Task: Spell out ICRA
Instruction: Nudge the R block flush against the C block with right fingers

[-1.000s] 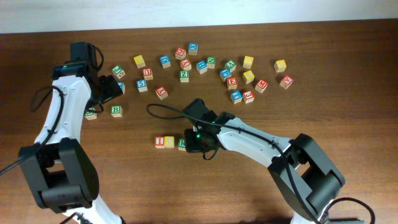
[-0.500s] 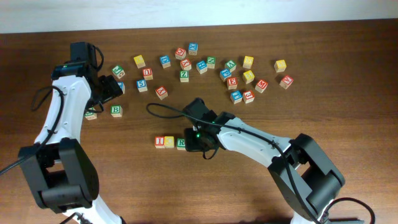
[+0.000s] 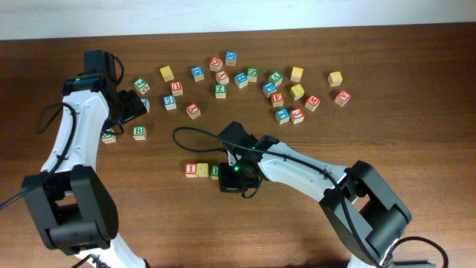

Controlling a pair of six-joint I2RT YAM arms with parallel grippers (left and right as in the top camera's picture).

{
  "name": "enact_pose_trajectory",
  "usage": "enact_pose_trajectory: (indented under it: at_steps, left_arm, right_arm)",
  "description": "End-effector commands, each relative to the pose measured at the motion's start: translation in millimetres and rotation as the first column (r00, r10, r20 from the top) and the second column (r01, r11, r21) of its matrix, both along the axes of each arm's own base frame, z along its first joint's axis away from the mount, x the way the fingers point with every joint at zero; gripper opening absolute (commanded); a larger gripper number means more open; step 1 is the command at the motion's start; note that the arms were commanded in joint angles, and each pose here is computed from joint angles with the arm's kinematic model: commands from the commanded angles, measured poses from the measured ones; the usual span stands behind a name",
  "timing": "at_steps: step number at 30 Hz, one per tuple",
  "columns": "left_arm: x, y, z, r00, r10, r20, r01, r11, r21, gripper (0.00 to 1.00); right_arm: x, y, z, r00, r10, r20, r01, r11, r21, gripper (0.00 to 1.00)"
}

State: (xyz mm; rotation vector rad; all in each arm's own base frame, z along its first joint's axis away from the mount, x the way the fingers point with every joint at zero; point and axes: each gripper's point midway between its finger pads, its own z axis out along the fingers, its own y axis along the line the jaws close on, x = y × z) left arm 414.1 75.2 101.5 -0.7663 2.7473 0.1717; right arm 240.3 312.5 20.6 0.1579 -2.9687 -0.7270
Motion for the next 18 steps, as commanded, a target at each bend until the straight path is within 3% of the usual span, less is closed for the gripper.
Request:
enact_pose_trajectory:
  at_steps: [1,8,18]
  left_arm:
    - [-1.9,0.0,-2.9,1.0,-0.001,-0.01,0.001,1.0,-0.004,0.99]
    - [-1.9,0.0,-2.9,1.0,-0.001,-0.01,0.001,1.0,-0.004,0.99]
    - [-1.9,0.1,-2.9,1.0,-0.001,-0.01,0.001,1.0,-0.003,0.99]
  right_arm:
    - [-2.7,5.2,-2.1,1.0,0.009,-0.005,-0.009,1.0,0.014,0.04]
    - [9.0,-5.4,-8.4,0.998,-0.015,0.059,0.018,0.998,-0.056,0.04]
    - [14.4,-0.9,-6.4,0.996,-0.017,0.083,0.02,0.999,-0.036,0.04]
